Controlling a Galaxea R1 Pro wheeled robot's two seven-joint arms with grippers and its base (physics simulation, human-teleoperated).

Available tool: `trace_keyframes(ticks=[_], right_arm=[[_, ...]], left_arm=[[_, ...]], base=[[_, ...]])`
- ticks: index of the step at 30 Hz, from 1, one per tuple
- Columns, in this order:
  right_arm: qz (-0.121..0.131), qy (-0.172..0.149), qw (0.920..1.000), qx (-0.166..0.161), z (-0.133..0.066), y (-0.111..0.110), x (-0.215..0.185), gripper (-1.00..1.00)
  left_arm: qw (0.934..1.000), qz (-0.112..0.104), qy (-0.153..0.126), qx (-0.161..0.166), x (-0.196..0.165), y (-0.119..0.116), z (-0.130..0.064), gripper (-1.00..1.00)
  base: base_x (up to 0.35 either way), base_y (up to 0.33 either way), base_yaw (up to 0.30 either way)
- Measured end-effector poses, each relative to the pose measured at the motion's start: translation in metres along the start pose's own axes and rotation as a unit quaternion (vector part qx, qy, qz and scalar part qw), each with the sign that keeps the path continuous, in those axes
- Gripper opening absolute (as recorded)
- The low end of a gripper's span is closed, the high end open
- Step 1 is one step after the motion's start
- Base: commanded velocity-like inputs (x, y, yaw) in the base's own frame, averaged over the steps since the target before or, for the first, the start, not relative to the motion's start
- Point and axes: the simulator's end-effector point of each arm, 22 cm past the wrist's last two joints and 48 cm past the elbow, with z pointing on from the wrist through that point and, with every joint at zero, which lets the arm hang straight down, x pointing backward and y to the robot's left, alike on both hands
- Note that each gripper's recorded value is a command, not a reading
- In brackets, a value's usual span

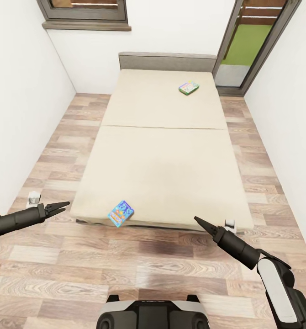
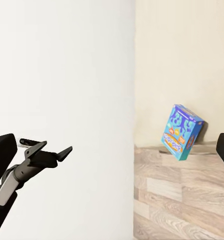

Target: Put all the toys in the child's room - the three board games (two on the bed and one on the table), the two jigsaw puzzles on the table, and the tennis ball on the table - inside the toy box on the table in the child's room.

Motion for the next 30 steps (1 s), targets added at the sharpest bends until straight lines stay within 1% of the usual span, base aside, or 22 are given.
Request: trace_keyframes(ticks=[17,25,30], right_arm=[[-0.010,-0.005,0.9999,-0.008,-0.001,0.013,-0.006,1.00],[-0.015,-0.008,0.9998,-0.012,-0.003,0.019,-0.010,1.00],[-0.018,-0.010,0.9997,-0.017,-0.004,0.024,-0.012,1.00]], left_arm=[[0.9999,0.010,-0.007,0.006,-0.007,-0.013,-0.005,1.00],[0.9996,0.021,0.014,0.009,0.001,-0.021,0.003,1.00],[0.9993,0.031,0.019,0.011,0.003,-0.026,0.004,1.00]], base=[[0.000,0.000,0.000],[0.000,0.000,0.000],[0.000,0.000,0.000]])
